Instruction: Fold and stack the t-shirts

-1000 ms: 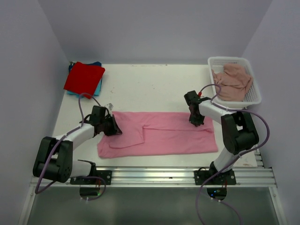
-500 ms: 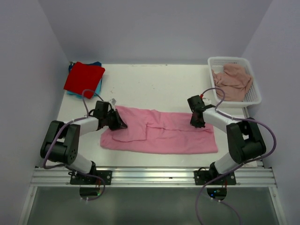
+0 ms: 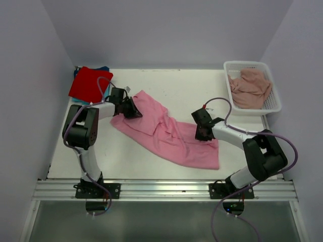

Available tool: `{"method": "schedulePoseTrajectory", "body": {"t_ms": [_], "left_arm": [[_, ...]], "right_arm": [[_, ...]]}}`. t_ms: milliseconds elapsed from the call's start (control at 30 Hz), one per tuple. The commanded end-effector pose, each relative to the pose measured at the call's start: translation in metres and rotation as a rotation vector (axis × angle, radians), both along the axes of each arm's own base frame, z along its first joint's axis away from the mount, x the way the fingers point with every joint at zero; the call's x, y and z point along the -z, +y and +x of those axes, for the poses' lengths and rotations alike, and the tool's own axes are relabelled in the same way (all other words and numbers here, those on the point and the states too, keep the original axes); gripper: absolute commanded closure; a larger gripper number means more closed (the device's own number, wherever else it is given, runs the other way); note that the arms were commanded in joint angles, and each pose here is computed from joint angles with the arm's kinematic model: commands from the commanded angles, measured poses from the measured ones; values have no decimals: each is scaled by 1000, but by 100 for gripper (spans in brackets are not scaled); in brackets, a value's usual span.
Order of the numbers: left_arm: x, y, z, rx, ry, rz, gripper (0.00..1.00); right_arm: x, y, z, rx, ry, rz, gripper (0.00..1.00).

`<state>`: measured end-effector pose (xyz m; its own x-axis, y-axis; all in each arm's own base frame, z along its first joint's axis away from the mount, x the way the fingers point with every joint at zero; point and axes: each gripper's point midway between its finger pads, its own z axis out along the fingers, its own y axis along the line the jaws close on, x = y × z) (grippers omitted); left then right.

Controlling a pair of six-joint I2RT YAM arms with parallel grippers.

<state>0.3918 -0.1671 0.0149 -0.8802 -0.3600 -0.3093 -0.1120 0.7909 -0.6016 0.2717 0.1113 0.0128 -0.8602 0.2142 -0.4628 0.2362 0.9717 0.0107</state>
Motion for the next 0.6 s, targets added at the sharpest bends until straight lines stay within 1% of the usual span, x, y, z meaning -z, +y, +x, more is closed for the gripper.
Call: {"method": "schedulePoseTrajectory", "body": {"t_ms": [0,33,67,133,167,200,233,267,300,333,367,400,433,467,567], "left_arm": [[34,22,22,-64,72,114,100],[33,20,28,-58,74,110,100],[29,18,46,-58,51,101,100],[26,12,61,-30,30,75,100],[12,8,82,-23,-16,60,100],[25,7,84,-10,14,57,100],[10,0,102,11,-27,24,100],[12,-3,108,22,-26,9,100],[25,-6,110,32,3,-6,100],[14,-15,122,60,-26,-52,100],[31,-19,122,72,5,-72,100],[33,-23,126,75,14,-93,100],[27,-30,133,96,-3,-132,100],[39,-33,132,103,17,-150,100],[39,-42,141,113,-6,-212,100]], "right_arm": [[28,16,-61,-48,226,46,100],[25,16,-64,-49,225,46,100],[23,19,-67,-60,223,42,100],[17,20,-69,-66,213,48,100],[14,21,-70,-63,208,55,100],[12,24,-72,-72,204,57,100],[7,25,-73,-78,198,63,100],[5,27,-74,-77,196,67,100],[1,31,-75,-88,190,72,100],[-1,32,-77,-93,190,73,100],[-5,36,-77,-100,179,82,100],[-7,38,-77,-104,177,84,100],[-8,39,-77,-109,176,84,100],[-9,42,-78,-117,177,85,100],[-8,54,-82,-138,193,139,100]]}}
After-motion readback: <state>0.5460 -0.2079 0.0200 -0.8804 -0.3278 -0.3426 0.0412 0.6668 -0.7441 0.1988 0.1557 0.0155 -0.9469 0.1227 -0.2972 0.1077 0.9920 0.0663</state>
